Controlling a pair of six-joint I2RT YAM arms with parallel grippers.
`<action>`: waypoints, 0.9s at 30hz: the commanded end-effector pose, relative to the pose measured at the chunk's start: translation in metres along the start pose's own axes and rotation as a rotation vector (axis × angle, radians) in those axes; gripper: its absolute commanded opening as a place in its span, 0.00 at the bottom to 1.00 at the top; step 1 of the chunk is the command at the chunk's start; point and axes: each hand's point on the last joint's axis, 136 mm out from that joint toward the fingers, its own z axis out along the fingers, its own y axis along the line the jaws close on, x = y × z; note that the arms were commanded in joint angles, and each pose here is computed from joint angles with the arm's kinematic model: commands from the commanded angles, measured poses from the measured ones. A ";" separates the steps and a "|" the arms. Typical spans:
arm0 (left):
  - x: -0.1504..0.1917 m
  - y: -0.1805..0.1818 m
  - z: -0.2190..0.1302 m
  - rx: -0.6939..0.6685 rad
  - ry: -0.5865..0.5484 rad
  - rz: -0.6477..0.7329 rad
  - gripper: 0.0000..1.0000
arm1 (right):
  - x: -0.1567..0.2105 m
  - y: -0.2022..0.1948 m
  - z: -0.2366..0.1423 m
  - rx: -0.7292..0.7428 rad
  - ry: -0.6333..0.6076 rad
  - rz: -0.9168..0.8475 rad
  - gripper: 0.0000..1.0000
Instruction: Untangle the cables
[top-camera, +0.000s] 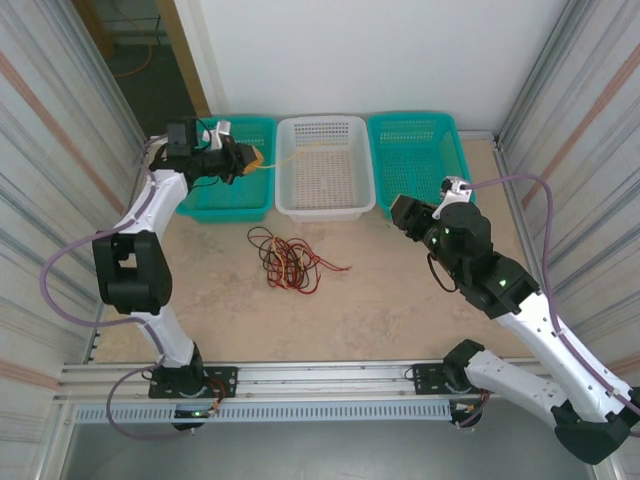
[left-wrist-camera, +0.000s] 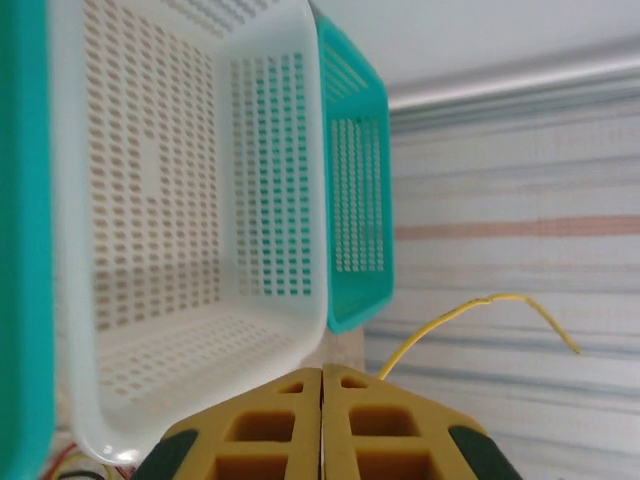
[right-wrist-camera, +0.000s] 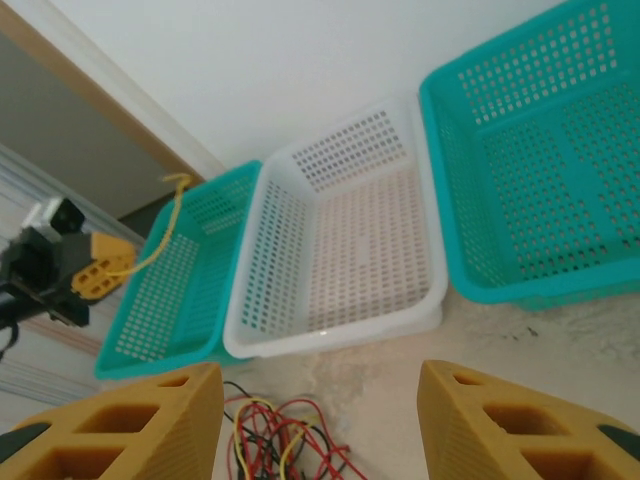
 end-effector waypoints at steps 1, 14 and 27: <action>-0.007 -0.035 -0.008 0.040 0.031 0.166 0.00 | 0.009 -0.006 -0.001 0.015 0.025 -0.004 0.52; 0.024 -0.009 0.021 0.167 0.240 0.199 0.00 | 0.014 -0.006 0.000 0.015 0.046 -0.004 0.49; 0.018 0.032 0.019 0.080 0.252 0.129 0.42 | 0.013 -0.012 -0.007 0.026 0.038 -0.002 0.48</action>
